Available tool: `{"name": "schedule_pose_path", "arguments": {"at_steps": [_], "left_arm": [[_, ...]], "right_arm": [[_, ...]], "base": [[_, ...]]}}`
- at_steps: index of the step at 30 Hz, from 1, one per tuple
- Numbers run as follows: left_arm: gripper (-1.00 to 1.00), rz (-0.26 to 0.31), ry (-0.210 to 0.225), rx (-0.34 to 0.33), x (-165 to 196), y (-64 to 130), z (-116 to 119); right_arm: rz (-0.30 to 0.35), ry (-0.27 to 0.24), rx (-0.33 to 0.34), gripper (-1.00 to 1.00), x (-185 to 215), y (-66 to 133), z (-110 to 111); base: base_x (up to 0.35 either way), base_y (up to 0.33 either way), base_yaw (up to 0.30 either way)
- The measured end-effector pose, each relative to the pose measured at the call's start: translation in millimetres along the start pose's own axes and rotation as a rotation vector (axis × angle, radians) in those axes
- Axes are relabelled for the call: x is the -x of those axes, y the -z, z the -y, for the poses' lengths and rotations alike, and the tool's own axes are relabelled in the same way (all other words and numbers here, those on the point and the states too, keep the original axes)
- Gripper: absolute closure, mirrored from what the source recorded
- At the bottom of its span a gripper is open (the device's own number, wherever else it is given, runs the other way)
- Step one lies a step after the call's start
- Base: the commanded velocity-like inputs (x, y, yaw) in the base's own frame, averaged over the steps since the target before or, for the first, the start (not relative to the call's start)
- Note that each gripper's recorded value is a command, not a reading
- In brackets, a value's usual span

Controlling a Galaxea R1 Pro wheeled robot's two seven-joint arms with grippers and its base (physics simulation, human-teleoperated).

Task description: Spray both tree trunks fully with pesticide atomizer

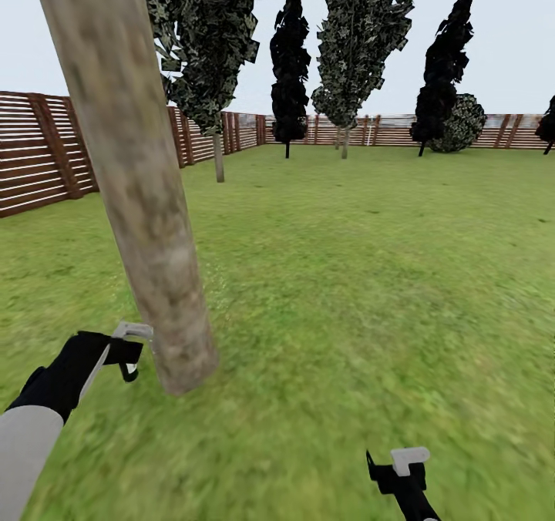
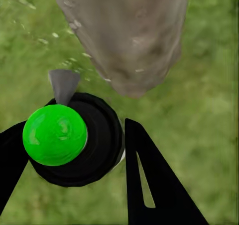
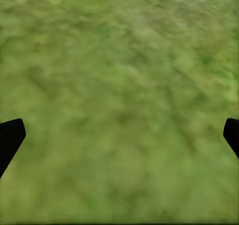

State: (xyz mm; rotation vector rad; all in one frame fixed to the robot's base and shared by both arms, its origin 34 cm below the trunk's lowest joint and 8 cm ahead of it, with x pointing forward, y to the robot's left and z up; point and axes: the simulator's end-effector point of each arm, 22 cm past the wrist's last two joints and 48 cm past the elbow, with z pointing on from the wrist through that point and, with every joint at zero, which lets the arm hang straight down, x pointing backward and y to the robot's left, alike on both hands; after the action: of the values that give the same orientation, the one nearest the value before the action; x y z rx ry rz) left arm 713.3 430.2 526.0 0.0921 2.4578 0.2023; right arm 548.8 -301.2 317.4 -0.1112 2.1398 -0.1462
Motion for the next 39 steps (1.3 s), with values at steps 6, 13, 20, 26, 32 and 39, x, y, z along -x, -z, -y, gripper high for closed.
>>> {"name": "schedule_pose_path", "arguments": {"at_steps": [6, 13, 20, 26, 32, 39], "left_arm": [[1.0, 0.035, -0.017, 0.013, 41, 33.2, 4], [1.0, 0.052, -0.026, -0.054, 47, 42.6, 7], [1.0, 0.061, -0.03, -0.041, 50, 49.2, 0], [1.0, 0.093, -0.03, -0.061, 66, 57.1, 12], [1.0, 0.098, -0.01, -0.029, 91, 81.3, -1], [1.0, 0.028, -0.013, 0.002, 51, 66.4, -18]], "right_arm": [[0.001, 0.0, 0.0, -1.0, 0, 0.0, 0], [0.0, 0.0, 0.0, -1.0, 0, 0.0, 0], [0.0, 0.0, 0.0, -1.0, 0, -0.2, 0], [0.001, 0.0, 0.0, -1.0, 0, 0.1, 0], [0.0, 0.0, 0.002, -1.0, 0, 0.0, 0], [0.0, 0.0, 0.0, -1.0, 0, 0.0, 0]], "base": [[-0.003, 0.001, 0.0], [0.0, 0.0, 0.0], [-0.122, 0.023, 0.0], [-0.049, 0.009, 0.0], [0.0, 0.0, 0.0], [0.023, -0.031, 0.0]]}}
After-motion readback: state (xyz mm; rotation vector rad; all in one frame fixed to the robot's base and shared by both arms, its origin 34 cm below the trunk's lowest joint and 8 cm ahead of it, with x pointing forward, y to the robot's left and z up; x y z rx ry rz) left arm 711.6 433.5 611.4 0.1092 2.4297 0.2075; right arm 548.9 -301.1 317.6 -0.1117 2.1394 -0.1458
